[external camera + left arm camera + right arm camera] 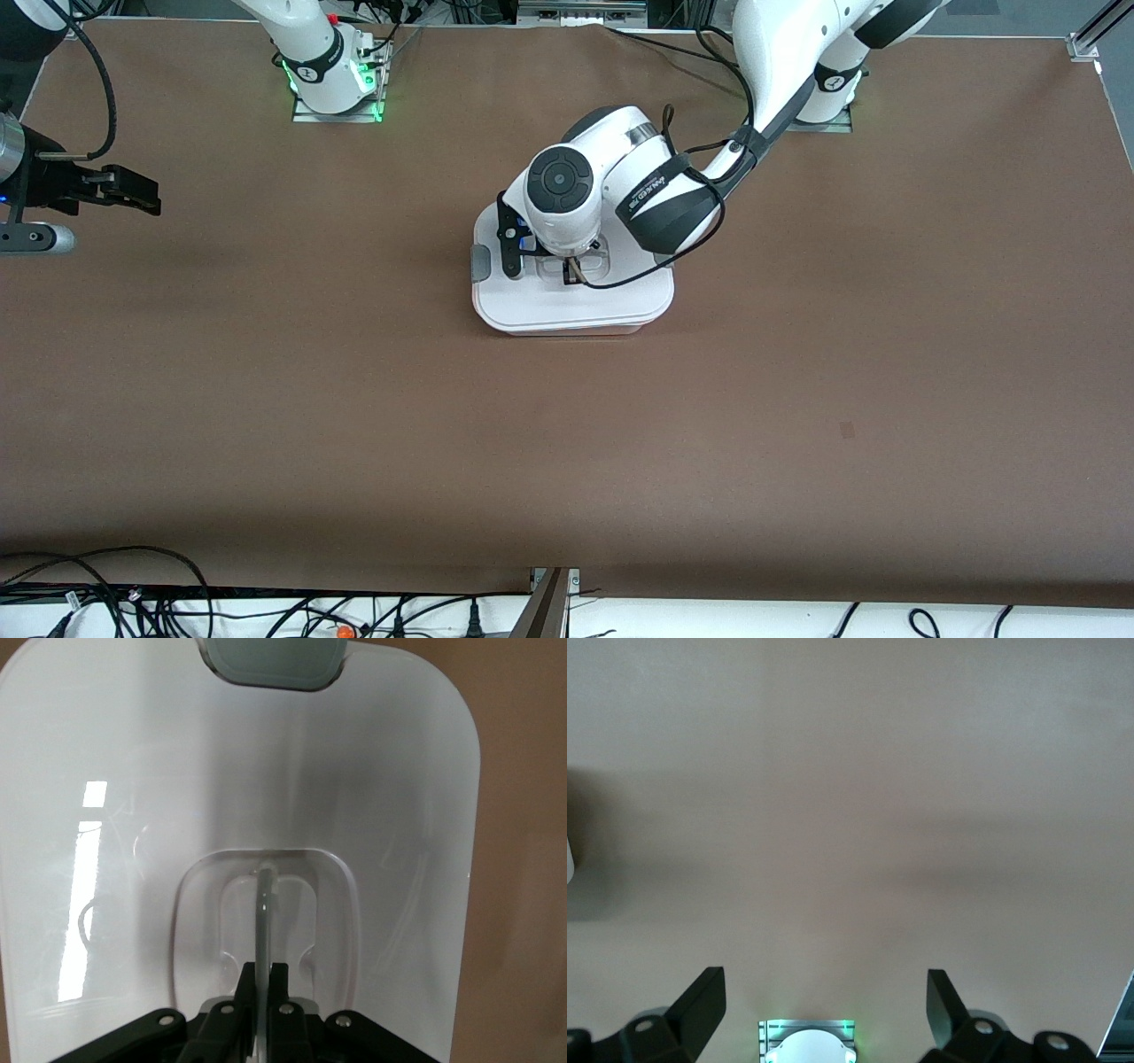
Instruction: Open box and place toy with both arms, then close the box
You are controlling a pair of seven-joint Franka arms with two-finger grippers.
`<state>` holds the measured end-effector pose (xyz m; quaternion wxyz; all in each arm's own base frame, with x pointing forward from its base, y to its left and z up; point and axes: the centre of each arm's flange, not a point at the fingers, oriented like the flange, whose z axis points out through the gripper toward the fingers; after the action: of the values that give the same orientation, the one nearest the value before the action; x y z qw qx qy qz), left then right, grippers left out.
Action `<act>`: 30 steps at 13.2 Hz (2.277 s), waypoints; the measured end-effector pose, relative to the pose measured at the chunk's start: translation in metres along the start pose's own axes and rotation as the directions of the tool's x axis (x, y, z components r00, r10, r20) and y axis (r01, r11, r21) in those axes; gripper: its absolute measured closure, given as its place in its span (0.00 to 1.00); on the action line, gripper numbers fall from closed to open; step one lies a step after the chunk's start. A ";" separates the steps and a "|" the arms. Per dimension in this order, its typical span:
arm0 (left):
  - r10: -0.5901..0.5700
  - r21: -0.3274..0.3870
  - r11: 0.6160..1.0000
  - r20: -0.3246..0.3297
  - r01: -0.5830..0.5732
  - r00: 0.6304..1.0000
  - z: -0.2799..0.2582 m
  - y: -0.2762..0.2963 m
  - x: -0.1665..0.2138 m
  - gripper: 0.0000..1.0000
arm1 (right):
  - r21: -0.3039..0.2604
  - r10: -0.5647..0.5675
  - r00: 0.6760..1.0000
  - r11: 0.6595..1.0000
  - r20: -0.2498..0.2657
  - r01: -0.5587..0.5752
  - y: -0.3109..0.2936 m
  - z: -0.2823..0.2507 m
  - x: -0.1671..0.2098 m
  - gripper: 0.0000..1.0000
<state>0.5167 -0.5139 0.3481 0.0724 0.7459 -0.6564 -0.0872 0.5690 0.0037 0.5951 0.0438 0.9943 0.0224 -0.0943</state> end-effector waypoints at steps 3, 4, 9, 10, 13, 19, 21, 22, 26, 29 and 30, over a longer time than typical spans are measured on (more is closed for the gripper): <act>-0.005 0.000 1.000 0.000 0.005 1.000 0.000 0.000 0.000 0.93 | 0.000 0.000 1.000 1.000 -0.001 0.000 0.000 0.000 0.000 0.00; -0.006 0.000 1.000 0.000 0.006 1.000 0.000 0.000 0.000 0.93 | 0.000 0.000 1.000 1.000 -0.001 0.000 0.000 0.000 0.000 0.00; 0.014 0.000 1.000 0.001 -0.014 1.000 0.001 0.000 0.000 0.93 | -0.001 0.000 1.000 1.000 -0.001 0.000 0.000 0.000 0.000 0.00; 0.023 0.002 1.000 0.003 -0.023 1.000 0.001 0.001 0.001 0.93 | -0.001 0.000 1.000 1.000 -0.001 0.000 0.000 0.000 0.000 0.00; 0.061 0.030 0.998 0.026 -0.062 0.998 0.003 0.013 0.011 0.93 | -0.001 0.000 1.000 1.000 -0.001 0.000 0.000 0.000 0.000 0.00; 0.065 0.045 0.997 0.039 -0.066 0.997 0.005 0.014 0.012 0.86 | -0.001 0.000 1.000 1.000 -0.001 0.000 0.000 0.000 0.000 0.00; 0.050 0.045 0.998 0.033 -0.051 0.998 0.004 0.006 0.007 0.68 | -0.001 0.000 1.000 1.000 -0.001 0.000 0.000 0.000 0.000 0.00; 0.037 0.042 0.998 0.020 -0.038 0.999 -0.001 -0.001 0.003 0.57 | -0.001 0.000 1.000 1.000 -0.001 0.000 0.000 0.000 0.000 0.00; -0.023 -0.028 0.999 -0.014 0.023 1.000 -0.045 -0.013 -0.026 0.14 | -0.001 0.000 1.000 1.000 -0.001 0.000 0.000 0.000 0.000 0.00; -0.087 -0.065 0.994 0.006 0.087 0.996 -0.089 -0.022 -0.070 0.00 | -0.001 0.000 1.000 1.000 -0.002 0.000 0.000 0.000 0.001 0.00; -0.139 -0.080 0.987 -0.012 0.138 0.990 -0.103 -0.035 -0.092 0.00 | -0.001 0.000 1.000 1.000 -0.002 0.000 0.000 0.000 0.001 0.00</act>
<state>0.5626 -0.4190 0.4442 0.1013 0.7869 -0.5984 -0.1114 0.5695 0.0039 0.5949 0.0441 0.9944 0.0226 -0.0931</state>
